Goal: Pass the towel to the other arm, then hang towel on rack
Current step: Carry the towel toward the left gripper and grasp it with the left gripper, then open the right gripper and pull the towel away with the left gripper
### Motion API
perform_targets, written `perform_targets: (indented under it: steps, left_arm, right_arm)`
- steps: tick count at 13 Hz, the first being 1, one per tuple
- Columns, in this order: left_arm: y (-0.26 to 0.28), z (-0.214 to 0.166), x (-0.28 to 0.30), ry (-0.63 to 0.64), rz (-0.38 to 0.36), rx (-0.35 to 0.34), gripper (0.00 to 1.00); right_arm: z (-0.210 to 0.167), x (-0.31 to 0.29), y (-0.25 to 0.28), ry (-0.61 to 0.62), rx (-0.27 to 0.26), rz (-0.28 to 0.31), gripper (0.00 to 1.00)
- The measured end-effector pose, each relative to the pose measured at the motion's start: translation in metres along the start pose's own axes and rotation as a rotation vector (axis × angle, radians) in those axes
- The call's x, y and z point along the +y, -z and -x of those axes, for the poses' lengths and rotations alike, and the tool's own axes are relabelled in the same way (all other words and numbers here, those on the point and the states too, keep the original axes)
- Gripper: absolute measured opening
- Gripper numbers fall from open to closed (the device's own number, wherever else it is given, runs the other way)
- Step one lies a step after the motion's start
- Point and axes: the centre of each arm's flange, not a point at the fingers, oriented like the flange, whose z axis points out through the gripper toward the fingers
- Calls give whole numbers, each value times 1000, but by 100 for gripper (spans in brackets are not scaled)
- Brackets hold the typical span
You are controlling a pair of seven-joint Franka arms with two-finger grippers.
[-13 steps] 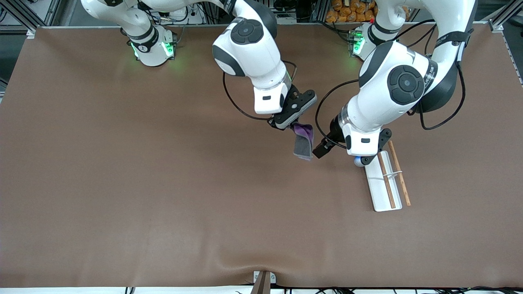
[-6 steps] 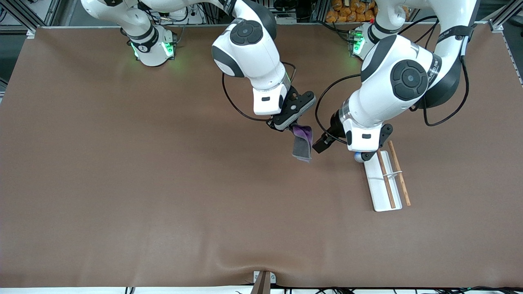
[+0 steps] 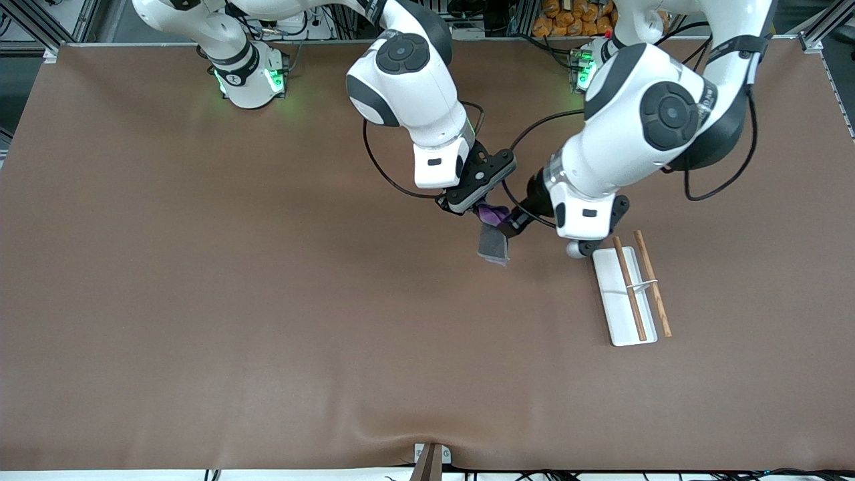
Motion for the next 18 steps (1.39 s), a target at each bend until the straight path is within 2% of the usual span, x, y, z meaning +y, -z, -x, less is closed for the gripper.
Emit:
perform_targets:
  steps: [4,9,18]
  left_arm:
    - [-17,6,6,1,-21,-11,54]
    - [-11,-2,8,12,-1,-3,54]
    - [-16,-12,16,20,19,-4,46]
  right_arm:
    - [0,0,0,0,0,0,13]
    - [0,0,0,0,1,0,13]
    - [0,0,0,0,2,0,13]
